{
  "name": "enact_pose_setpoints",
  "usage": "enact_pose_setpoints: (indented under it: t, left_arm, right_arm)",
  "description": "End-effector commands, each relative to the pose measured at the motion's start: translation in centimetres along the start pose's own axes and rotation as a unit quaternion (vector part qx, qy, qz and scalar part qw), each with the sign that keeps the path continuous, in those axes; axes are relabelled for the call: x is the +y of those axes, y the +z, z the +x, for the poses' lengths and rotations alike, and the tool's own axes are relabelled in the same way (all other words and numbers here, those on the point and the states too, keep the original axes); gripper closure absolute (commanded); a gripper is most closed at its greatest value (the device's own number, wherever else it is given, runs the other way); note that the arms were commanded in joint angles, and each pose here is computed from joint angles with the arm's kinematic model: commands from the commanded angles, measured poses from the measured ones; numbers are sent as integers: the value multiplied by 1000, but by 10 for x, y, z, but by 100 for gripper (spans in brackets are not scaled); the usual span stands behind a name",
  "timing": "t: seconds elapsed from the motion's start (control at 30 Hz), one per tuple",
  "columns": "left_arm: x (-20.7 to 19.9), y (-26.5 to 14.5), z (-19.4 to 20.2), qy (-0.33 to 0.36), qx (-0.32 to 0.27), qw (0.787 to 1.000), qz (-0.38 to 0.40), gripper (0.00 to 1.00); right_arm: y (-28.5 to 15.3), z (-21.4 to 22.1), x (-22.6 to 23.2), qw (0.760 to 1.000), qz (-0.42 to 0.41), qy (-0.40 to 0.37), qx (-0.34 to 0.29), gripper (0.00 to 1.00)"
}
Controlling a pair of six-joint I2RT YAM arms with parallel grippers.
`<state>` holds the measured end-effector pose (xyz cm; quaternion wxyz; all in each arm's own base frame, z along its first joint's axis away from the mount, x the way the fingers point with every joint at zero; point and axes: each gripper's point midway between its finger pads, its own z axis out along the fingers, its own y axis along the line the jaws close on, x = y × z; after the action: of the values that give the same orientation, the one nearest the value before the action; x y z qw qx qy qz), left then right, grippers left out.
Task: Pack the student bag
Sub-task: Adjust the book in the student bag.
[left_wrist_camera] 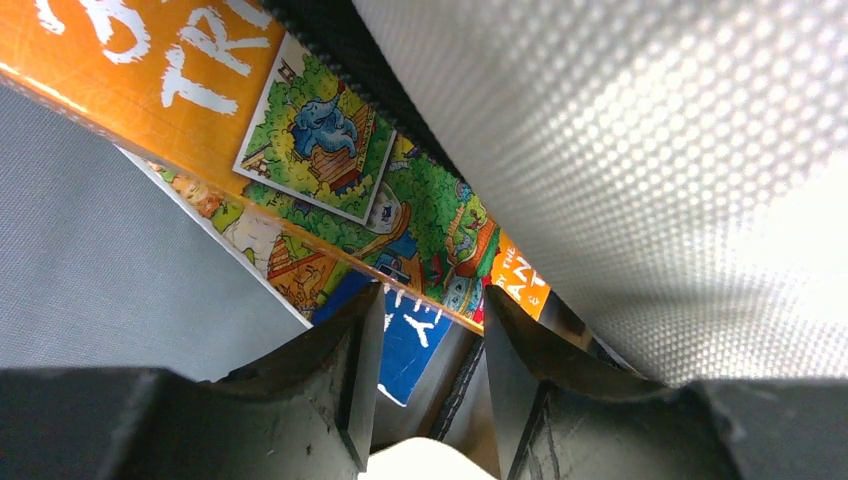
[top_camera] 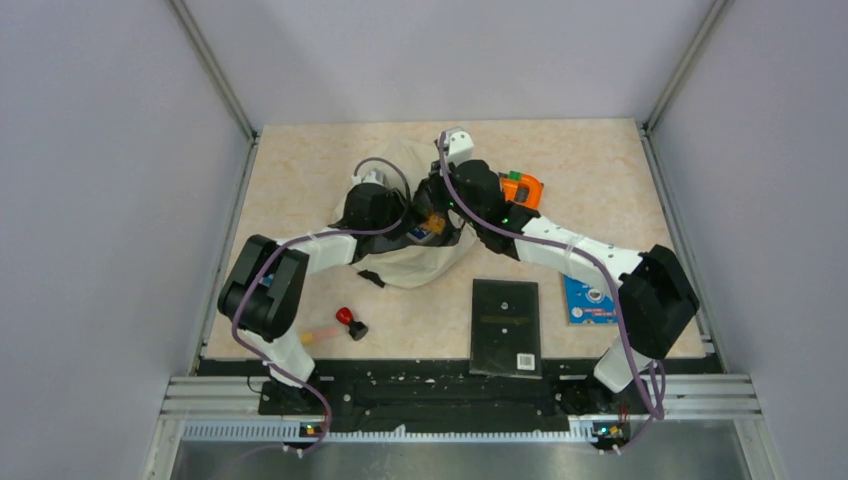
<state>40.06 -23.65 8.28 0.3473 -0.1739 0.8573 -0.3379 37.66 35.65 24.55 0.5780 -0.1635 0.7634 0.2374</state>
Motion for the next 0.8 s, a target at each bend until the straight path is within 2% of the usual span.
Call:
enact_pose_setpoints:
  t: [0.0,0.13,0.23,0.43,0.6,0.7,0.77]
  left_arm:
    - [-31,-8,-27,18,-52,997,49,53]
    - [-28,-31,-22,42,-59,996,55,39]
    - [-25,-55,-18,57,-68,995,55,32]
    - [-9,-97,-7,70,-78,994,40,26]
    - [-11,-125,-8,77,-91,992,42,22]
    - [-17,-135,-10,81,-94,991,52,20]
    - [-21,-139,-10,83,-93,991,56,19]
  right_arm:
    - [-5,-37,2,999,2,1,-45,100]
    - [-2,-33,-7,999,24,-1,-40,100]
    - [10,-23,-26,998,57,-7,-13,100]
    - [48,13,-93,992,113,19,53,100]
    - [74,61,-147,980,141,45,130,100]
    - [82,80,-160,976,128,58,166,90]
    - [78,80,-159,977,109,54,175,79]
